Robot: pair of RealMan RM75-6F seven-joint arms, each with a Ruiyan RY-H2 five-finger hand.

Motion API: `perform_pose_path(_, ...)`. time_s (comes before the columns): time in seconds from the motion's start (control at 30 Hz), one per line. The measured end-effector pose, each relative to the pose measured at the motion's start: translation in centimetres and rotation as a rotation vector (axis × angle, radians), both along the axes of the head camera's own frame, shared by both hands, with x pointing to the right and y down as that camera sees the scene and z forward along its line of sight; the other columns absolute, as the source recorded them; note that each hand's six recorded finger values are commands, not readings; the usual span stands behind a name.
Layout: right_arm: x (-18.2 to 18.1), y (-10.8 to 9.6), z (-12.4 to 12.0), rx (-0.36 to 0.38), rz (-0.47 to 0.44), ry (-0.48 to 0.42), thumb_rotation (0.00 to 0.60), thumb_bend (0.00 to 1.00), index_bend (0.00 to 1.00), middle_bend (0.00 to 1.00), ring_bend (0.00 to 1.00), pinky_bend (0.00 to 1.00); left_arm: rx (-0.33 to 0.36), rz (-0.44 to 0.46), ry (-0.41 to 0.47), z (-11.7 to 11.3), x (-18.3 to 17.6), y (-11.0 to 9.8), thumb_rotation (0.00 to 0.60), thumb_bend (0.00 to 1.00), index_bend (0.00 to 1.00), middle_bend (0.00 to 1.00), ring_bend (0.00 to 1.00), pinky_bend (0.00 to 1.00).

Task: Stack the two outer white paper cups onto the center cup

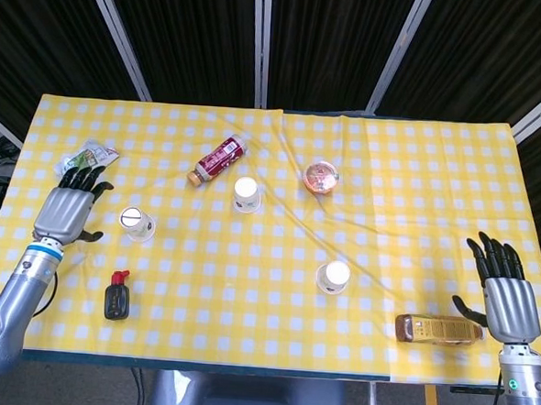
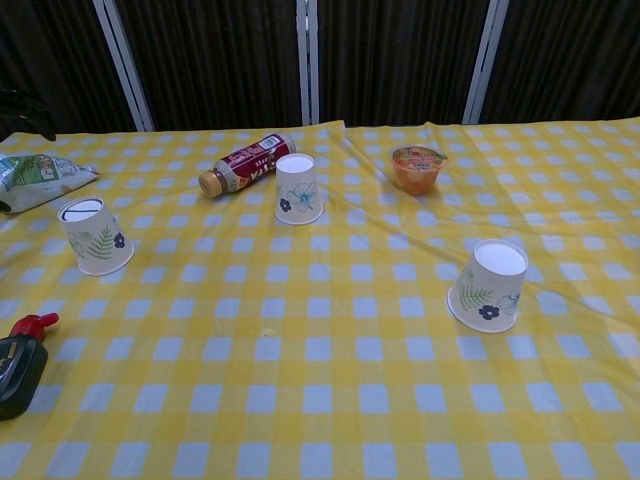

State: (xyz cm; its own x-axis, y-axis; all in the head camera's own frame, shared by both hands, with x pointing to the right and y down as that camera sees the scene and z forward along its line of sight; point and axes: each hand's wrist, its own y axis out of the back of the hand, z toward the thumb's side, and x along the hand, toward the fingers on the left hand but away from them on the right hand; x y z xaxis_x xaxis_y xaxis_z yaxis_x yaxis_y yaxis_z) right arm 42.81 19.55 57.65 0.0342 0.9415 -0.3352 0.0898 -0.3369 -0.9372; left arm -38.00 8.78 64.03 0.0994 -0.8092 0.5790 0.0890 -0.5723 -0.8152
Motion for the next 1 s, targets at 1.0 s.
perform_pose_path(1.0,1.3,-0.4,0.0,0.002,0.044,0.002,0.6,0.1,0.09,0.0,0.0,0.0,-0.1,0.022,-0.018,5.7,2.7,0.1,0.6,0.36,0.4,0.0,0.0,0.0)
